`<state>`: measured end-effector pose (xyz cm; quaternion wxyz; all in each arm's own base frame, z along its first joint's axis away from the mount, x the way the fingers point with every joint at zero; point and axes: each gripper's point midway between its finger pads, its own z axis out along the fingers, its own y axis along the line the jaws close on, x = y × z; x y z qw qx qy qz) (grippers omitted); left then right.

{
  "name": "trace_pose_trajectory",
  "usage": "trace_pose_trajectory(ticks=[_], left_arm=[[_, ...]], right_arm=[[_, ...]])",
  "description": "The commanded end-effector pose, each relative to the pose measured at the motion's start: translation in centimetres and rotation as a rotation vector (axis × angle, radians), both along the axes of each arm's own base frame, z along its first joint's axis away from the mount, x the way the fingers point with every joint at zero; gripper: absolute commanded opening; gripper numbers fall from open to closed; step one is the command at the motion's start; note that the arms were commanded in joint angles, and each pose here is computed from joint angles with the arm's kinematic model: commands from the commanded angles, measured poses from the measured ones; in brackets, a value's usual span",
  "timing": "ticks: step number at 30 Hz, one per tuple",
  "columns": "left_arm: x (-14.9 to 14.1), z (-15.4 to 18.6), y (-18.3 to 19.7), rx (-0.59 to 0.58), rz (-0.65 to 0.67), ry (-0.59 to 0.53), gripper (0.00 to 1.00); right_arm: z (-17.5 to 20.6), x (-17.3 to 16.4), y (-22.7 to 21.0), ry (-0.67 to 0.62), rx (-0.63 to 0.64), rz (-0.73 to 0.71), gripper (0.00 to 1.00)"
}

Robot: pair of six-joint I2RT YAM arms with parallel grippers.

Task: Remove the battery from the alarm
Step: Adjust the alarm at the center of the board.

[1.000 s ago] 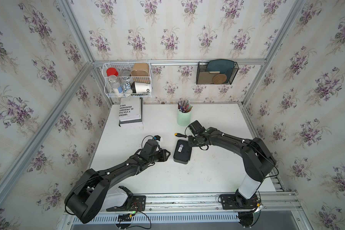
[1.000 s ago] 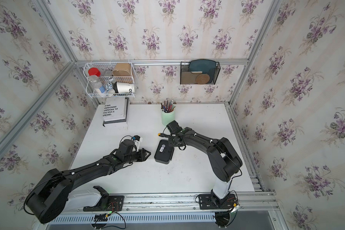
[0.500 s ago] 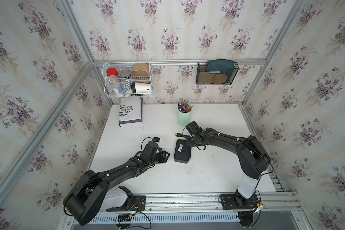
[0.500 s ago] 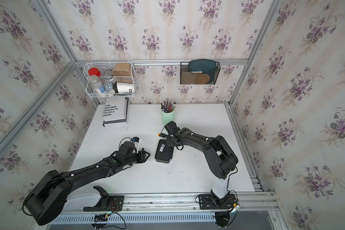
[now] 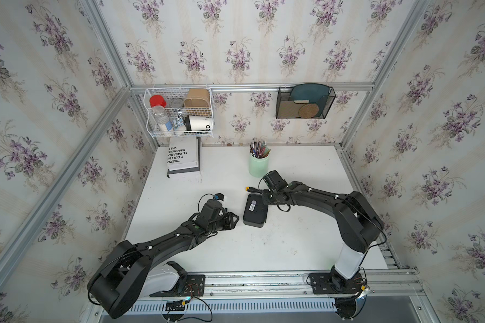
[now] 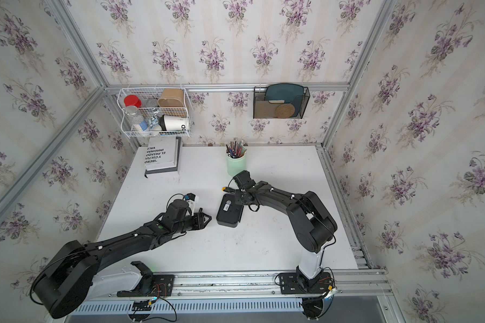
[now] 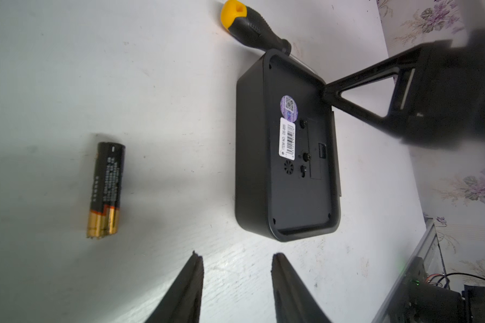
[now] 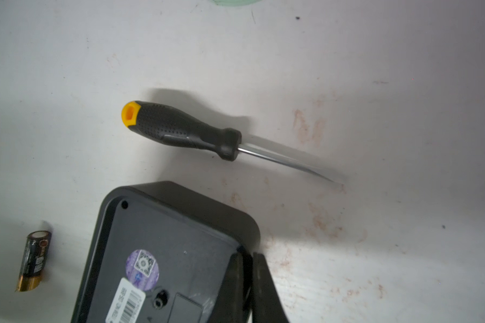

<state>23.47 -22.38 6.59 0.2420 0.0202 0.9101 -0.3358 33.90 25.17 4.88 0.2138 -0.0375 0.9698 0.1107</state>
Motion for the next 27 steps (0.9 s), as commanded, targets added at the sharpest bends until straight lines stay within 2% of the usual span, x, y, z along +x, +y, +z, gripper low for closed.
trace_pose_trajectory(ticks=[1, 5, 7, 9, 13, 16, 21, 27], left_arm=[[-0.4, 0.7, -0.8, -0.048, -0.013, 0.016, 0.48], [-1.3, 1.1, -1.3, -0.083, -0.001, 0.022, 0.58], [-1.4, 1.3, -1.4, -0.124, 0.015, 0.018, 0.73], [-1.3, 1.4, -1.6, -0.174, 0.037, 0.010, 0.79], [-1.3, 1.4, -2.6, -0.233, 0.038, 0.008, 0.82], [-1.2, 1.3, -3.1, -0.268, 0.037, 0.012, 0.82], [-1.4, 0.3, -3.4, -0.254, 0.037, 0.037, 0.83], [-1.2, 0.7, -5.0, -0.249, 0.009, 0.030, 0.83]], right_arm=[[-0.6, -1.0, -0.3, 0.040, 0.006, -0.008, 0.07], [0.5, -1.3, 0.5, 0.027, 0.085, -0.014, 0.00], [1.1, -1.5, 0.8, 0.024, 0.123, -0.014, 0.00], [1.2, -1.8, 1.0, 0.030, 0.149, -0.011, 0.00], [0.3, -2.5, 1.0, 0.071, 0.222, -0.024, 0.00], [-0.7, -3.1, -0.1, 0.079, 0.221, -0.059, 0.00], [-2.1, -4.2, -1.1, 0.096, 0.227, -0.070, 0.00], [-2.5, -4.7, -1.2, 0.097, 0.264, -0.078, 0.00]])
